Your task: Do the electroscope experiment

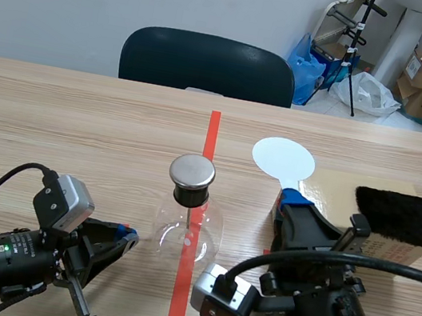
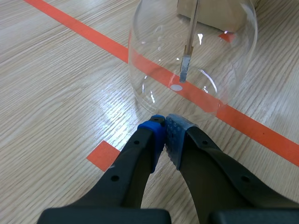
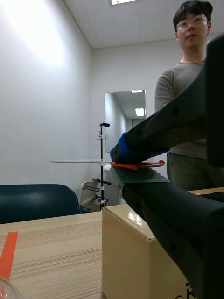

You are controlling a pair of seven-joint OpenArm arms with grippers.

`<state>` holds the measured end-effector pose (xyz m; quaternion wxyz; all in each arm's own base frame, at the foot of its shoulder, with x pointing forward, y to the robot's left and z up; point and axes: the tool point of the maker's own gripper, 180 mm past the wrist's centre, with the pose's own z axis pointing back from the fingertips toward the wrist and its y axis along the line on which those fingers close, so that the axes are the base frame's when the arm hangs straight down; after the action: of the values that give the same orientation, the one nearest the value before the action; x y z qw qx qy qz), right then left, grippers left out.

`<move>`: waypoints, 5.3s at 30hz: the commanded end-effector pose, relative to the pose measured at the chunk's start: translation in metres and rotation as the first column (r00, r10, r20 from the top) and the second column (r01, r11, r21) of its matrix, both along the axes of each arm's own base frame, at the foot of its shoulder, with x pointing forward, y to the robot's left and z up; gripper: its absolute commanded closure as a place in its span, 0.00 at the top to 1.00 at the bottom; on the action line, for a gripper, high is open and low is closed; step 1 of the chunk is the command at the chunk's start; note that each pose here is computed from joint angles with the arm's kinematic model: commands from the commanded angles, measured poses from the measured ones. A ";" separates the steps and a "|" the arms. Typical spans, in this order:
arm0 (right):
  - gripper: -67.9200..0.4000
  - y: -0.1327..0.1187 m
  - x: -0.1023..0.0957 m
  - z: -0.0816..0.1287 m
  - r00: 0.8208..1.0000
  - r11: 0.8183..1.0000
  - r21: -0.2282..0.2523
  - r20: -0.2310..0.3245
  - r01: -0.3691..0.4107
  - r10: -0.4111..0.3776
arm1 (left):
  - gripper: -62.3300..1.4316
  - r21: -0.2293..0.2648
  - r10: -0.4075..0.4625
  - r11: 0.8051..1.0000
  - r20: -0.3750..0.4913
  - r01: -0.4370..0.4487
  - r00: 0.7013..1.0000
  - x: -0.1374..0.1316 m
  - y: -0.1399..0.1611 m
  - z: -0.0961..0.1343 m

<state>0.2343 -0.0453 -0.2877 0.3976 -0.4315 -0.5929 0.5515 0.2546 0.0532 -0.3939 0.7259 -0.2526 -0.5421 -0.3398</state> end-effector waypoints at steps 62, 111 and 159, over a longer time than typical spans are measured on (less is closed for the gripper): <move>0.02 0.001 0.004 0.010 0.999 1.000 0.004 0.038 -0.017 0.017 | 0.07 -0.023 -0.002 1.000 0.019 0.002 1.000 0.002 -0.002 0.009; 0.02 0.062 -0.032 0.008 0.915 0.915 -0.041 0.038 -0.401 0.403 | 0.07 -0.023 -0.001 1.000 0.019 0.002 1.000 0.002 -0.002 0.009; 0.02 -0.033 0.013 0.010 0.984 0.984 0.024 0.031 0.177 -0.178 | 0.07 -0.018 -0.006 1.000 0.020 0.006 1.000 0.002 -0.002 0.008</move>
<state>0.2415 -0.0761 -0.2881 0.4492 -0.4772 -0.5560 0.5113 0.2545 0.0531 -0.3940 0.7258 -0.2525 -0.5418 -0.3405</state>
